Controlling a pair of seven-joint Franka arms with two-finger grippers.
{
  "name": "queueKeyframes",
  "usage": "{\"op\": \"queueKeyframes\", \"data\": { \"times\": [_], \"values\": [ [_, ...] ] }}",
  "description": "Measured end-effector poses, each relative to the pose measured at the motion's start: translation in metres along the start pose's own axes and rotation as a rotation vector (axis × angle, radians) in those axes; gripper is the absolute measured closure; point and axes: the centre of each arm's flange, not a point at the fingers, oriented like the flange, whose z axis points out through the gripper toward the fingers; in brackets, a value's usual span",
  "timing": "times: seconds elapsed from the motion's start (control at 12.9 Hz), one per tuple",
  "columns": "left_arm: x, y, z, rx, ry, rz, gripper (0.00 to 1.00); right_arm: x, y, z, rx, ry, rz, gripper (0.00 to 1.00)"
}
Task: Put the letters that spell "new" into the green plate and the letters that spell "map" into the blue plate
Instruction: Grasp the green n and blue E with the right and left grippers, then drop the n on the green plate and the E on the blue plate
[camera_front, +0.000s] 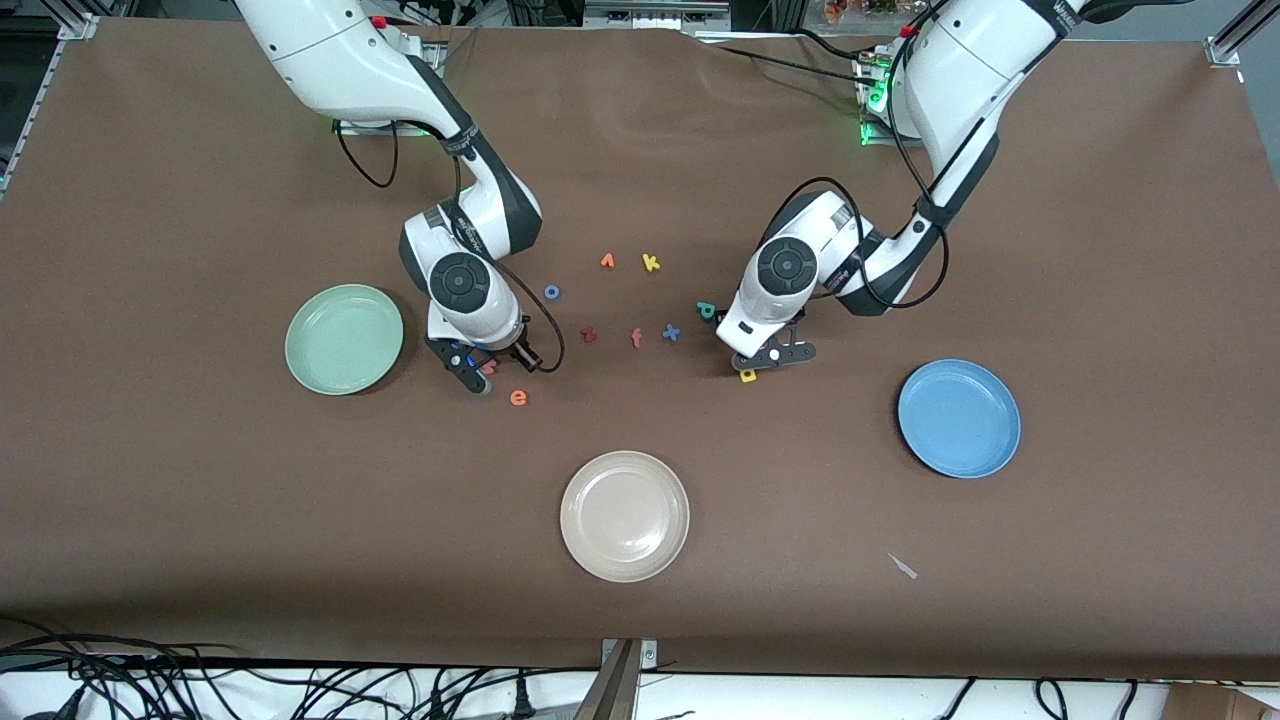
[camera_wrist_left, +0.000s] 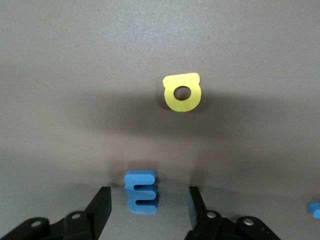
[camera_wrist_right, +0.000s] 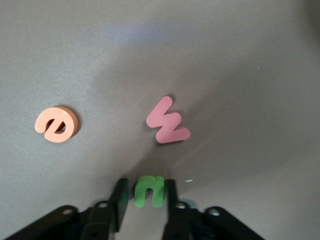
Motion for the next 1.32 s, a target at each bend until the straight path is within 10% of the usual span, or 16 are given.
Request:
{"op": "queueKeyframes", "data": {
  "times": [0.31, 0.85, 1.32],
  "values": [
    [0.001, 0.003, -0.003, -0.006, 0.004, 0.037, 0.73, 0.001, -0.001, -0.006, 0.007, 0.004, 0.0, 0.74],
    [0.042, -0.031, -0.052, 0.097, -0.084, 0.116, 0.73, 0.109, 0.065, -0.11, -0.104, 0.036, -0.145, 0.74],
    [0.123, -0.155, -0.121, 0.089, -0.122, 0.36, 0.73, 0.181, 0.168, -0.045, -0.147, -0.018, -0.246, 0.74]
  ]
}}
